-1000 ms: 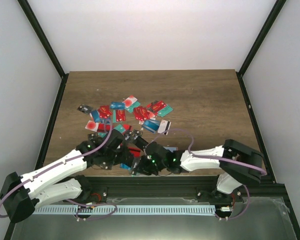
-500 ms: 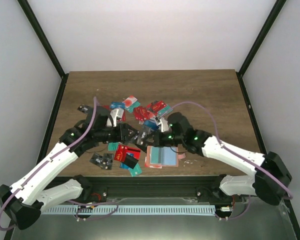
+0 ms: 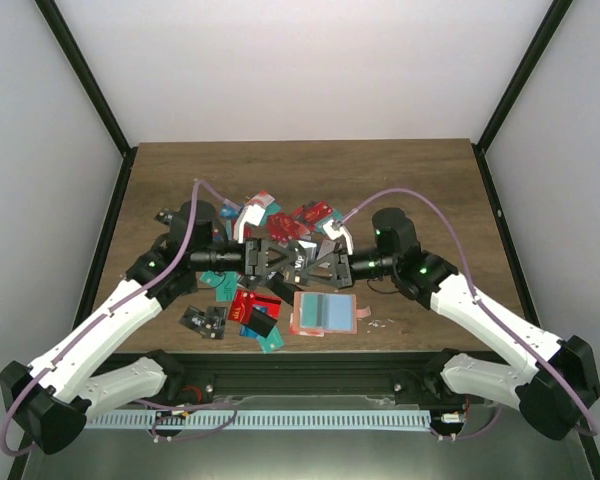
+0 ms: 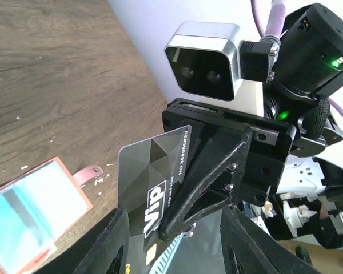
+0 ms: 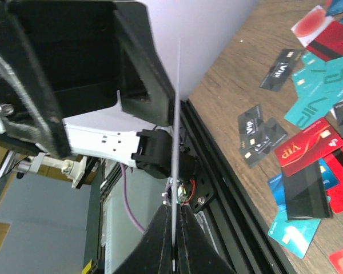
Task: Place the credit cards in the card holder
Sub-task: Insert the credit card into the card holder.
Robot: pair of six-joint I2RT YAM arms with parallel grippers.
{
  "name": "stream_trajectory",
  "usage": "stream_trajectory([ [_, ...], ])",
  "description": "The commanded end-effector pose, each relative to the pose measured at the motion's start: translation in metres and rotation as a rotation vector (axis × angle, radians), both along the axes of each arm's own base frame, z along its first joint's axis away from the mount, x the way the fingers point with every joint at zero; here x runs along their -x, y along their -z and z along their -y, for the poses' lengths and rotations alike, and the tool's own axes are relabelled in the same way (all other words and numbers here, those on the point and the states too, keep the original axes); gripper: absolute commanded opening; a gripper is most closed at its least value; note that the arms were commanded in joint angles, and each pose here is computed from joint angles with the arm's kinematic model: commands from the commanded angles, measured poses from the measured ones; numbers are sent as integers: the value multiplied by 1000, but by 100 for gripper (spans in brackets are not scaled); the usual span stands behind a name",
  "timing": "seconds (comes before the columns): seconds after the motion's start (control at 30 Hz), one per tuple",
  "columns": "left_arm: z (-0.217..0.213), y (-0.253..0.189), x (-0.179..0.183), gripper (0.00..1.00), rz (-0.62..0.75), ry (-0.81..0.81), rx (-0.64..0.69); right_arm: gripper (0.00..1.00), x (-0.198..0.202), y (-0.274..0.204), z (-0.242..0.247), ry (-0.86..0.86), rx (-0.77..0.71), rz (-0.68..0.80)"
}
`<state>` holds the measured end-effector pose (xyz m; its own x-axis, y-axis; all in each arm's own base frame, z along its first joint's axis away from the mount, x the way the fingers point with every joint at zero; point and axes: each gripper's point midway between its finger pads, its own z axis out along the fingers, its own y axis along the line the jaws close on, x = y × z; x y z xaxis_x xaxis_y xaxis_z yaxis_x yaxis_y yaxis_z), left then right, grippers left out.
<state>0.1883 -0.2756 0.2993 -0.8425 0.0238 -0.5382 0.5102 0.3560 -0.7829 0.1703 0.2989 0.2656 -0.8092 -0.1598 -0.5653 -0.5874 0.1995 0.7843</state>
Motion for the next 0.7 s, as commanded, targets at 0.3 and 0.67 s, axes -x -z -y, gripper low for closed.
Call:
stream_trajectory([
  [0.3, -10, 4, -5, 48, 59, -53, -35, 1, 15, -37, 1, -130, -113, 82],
  [0.67, 3, -3, 16, 17, 40, 94, 77, 1, 19, -49, -4, -203, -166, 80],
])
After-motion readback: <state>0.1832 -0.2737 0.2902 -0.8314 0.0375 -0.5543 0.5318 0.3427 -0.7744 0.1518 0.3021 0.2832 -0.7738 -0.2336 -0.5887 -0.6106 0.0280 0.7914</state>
